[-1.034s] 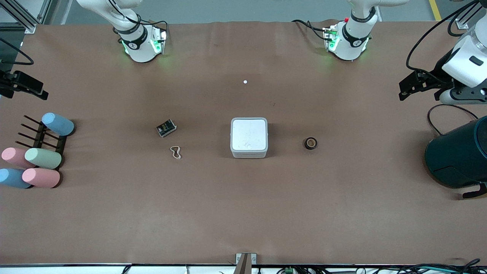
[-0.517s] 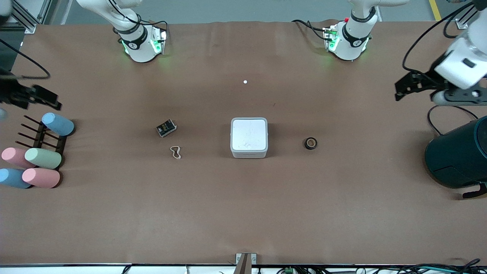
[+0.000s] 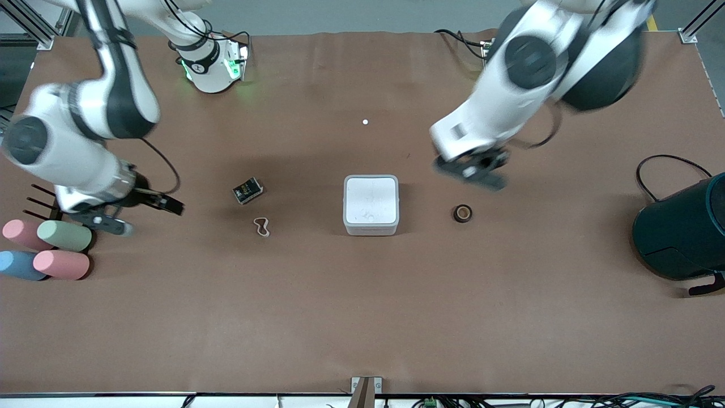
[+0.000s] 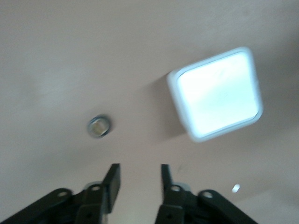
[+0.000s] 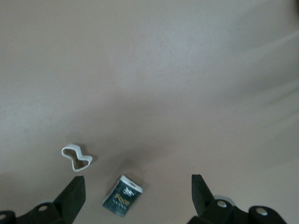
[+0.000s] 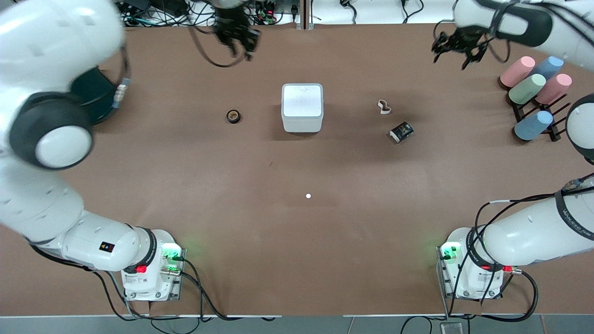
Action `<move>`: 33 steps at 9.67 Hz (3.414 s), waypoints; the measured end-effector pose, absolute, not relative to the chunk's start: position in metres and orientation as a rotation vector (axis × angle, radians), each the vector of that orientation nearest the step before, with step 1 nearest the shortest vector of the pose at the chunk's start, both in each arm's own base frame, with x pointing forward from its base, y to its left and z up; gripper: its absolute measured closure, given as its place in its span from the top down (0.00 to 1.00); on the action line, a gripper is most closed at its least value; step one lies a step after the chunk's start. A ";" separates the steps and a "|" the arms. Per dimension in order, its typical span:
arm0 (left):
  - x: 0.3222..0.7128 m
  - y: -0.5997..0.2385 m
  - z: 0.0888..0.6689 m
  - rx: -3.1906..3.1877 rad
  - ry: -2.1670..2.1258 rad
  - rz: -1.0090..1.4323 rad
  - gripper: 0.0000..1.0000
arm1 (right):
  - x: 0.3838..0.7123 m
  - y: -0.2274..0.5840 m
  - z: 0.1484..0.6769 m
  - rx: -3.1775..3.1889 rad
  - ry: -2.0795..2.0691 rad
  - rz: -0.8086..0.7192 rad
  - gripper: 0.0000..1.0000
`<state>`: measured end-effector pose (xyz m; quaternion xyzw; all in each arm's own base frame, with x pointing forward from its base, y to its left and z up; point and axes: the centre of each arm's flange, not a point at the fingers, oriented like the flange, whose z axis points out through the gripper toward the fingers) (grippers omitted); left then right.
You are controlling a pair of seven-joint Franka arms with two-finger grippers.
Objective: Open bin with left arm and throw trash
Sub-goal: 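Lift the bin lid open with the left gripper while the right gripper grasps the packet, then drop the black packet into the bin while the left gripper reaches the tape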
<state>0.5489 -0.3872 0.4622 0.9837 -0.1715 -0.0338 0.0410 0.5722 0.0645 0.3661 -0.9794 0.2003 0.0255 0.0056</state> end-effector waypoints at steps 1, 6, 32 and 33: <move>0.564 -0.423 0.415 2.976 -0.441 -0.052 0.22 | 0.560 0.071 0.337 -3.047 0.709 0.085 0.97; 0.568 -0.489 0.299 2.895 -0.243 0.015 0.01 | 0.522 0.111 0.237 -2.917 1.167 0.044 0.97; 0.537 -0.244 0.209 3.053 -0.849 -0.018 1.00 | 0.592 0.447 0.376 -2.282 1.964 0.115 0.33; 0.537 -0.230 0.202 3.057 -0.851 0.007 1.00 | 0.584 0.460 0.378 -2.246 2.001 0.126 0.33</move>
